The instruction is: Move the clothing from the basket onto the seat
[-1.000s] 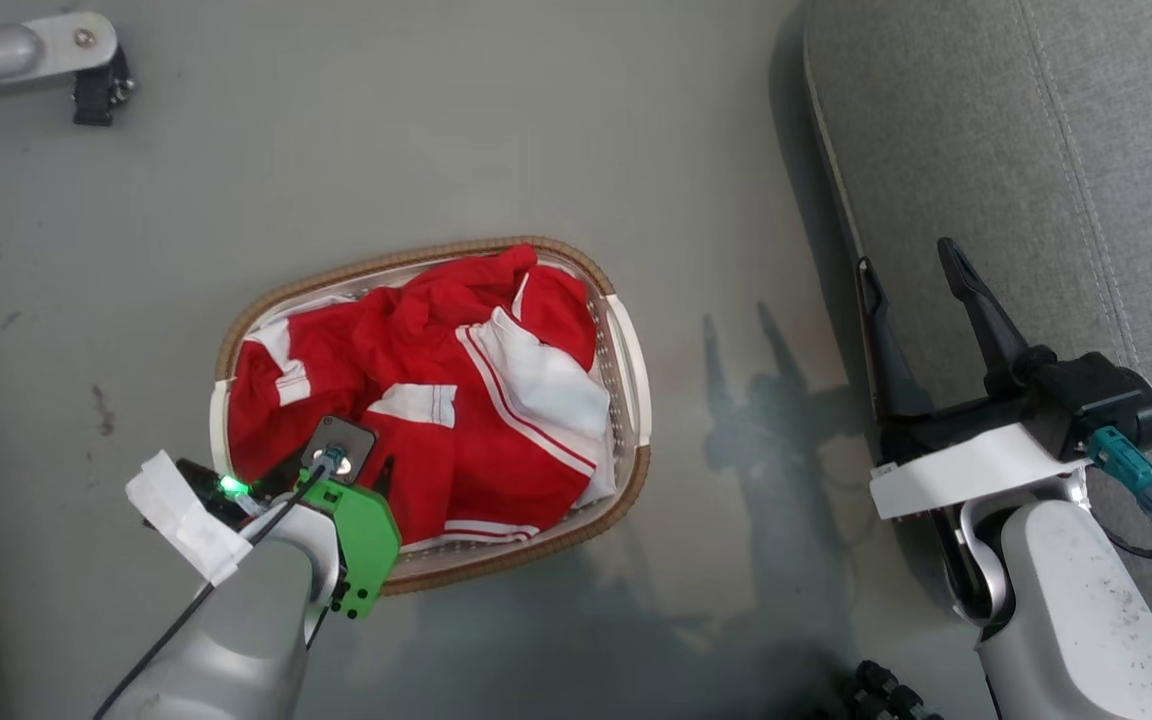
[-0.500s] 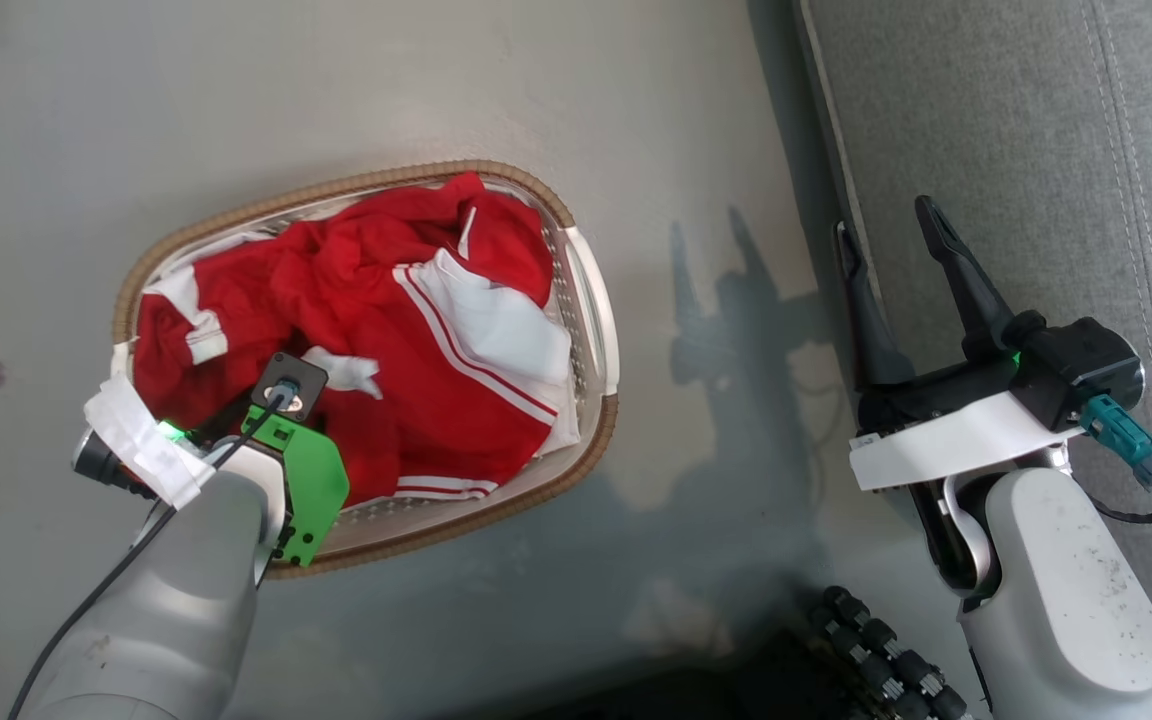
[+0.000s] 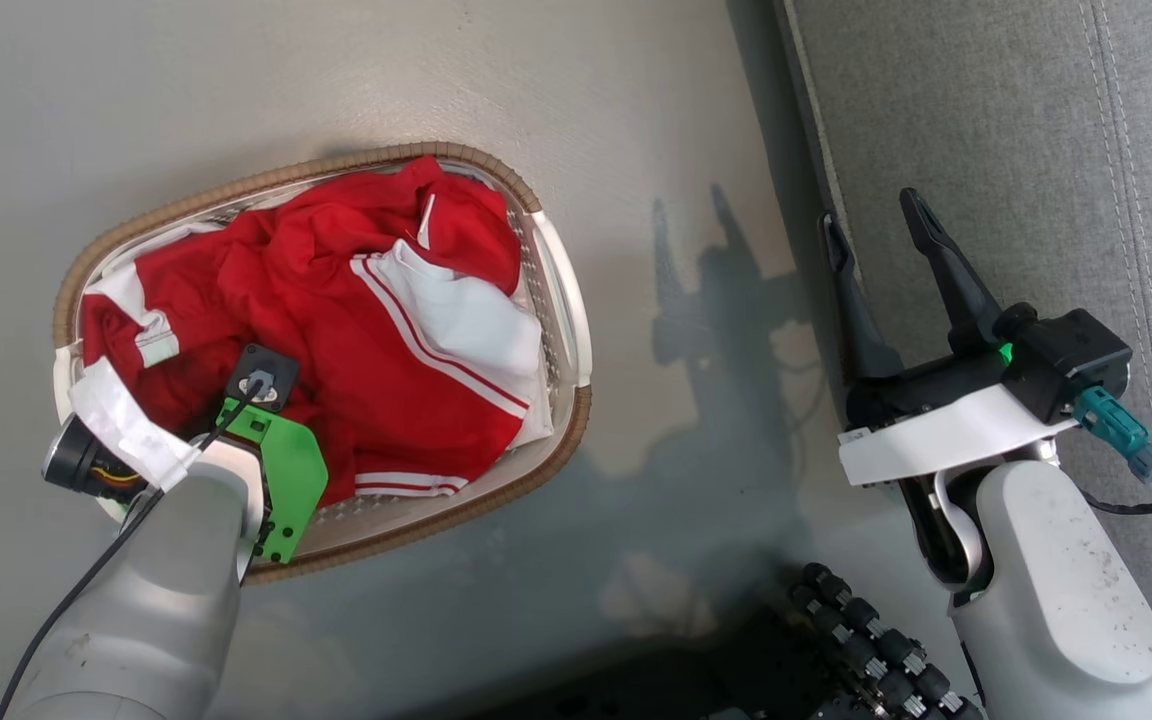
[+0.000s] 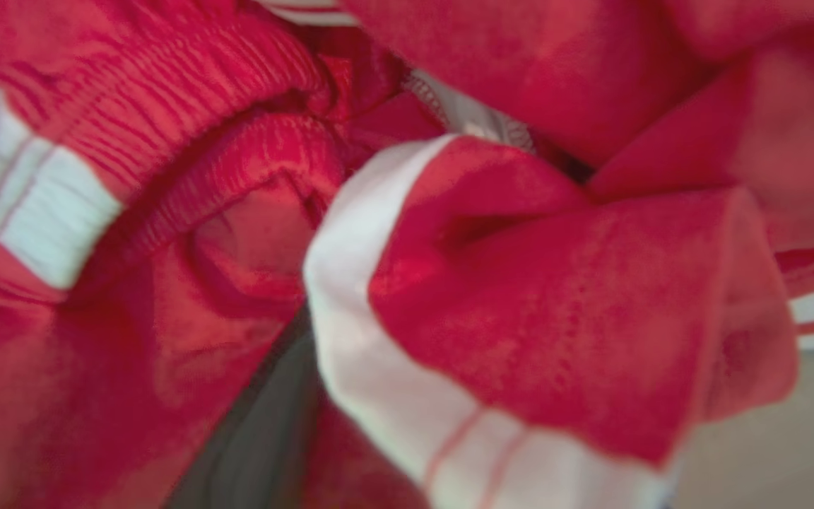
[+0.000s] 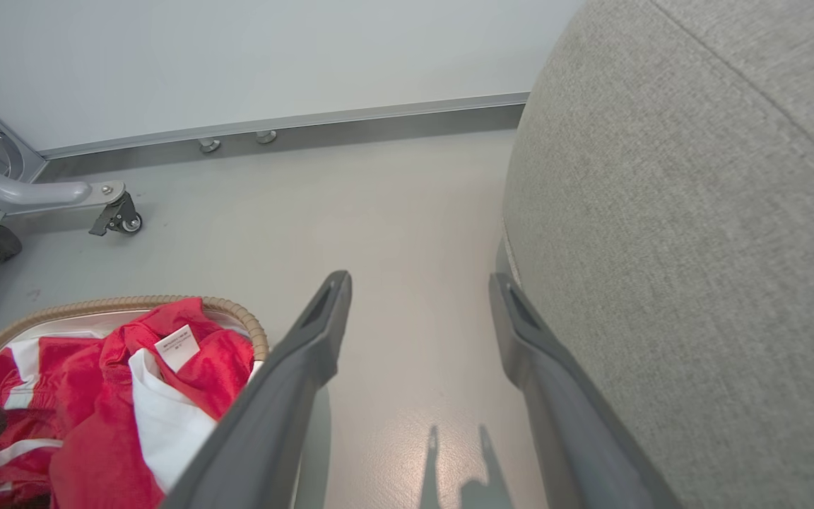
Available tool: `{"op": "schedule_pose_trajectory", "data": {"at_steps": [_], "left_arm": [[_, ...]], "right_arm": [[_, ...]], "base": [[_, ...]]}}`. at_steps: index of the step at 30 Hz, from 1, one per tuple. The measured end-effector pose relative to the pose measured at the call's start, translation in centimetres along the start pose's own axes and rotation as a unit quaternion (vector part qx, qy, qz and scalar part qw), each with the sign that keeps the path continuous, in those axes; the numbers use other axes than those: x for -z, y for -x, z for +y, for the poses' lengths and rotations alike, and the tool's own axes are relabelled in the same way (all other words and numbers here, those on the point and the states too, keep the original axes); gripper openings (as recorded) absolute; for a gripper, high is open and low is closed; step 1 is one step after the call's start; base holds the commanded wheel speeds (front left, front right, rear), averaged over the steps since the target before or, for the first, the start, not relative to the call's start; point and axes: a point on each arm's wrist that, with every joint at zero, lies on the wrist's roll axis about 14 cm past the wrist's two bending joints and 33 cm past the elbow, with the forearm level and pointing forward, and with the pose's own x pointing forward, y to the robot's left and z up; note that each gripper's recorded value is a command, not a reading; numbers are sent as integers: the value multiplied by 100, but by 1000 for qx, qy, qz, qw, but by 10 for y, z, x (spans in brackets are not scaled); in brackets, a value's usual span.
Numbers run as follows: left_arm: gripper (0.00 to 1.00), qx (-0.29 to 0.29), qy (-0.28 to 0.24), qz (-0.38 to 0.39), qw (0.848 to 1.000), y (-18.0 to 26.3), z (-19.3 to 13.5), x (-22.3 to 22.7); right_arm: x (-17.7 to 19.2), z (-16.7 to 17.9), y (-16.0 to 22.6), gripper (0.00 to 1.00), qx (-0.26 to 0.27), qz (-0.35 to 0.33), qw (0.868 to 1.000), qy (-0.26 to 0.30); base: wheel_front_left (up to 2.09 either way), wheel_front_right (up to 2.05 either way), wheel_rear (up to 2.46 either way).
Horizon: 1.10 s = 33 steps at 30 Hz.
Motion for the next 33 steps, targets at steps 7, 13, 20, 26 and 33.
{"op": "schedule_pose_trajectory", "data": {"at_steps": [7,13,20,26,33], "left_arm": [[0,-3,22,-21,1000,7,-1,-6],[0,-6,26,-67,997,22,-5,-21],[0,-14,24,-129,991,51,-9,-40],[0,-35,13,-192,981,86,-5,-61],[0,-58,-4,-274,960,137,-8,-95]], "right_arm": [[-4,0,1,100,0,-4,1000,-1],[-18,4,4,100,-4,-18,1000,2],[-35,8,17,100,-6,-35,999,8],[-51,11,35,100,-6,-49,999,17],[-67,17,64,100,-10,-66,997,24]], "base": [[0,0,0],[0,0,0],[0,0,0],[0,0,0],[0,0,0]]}}
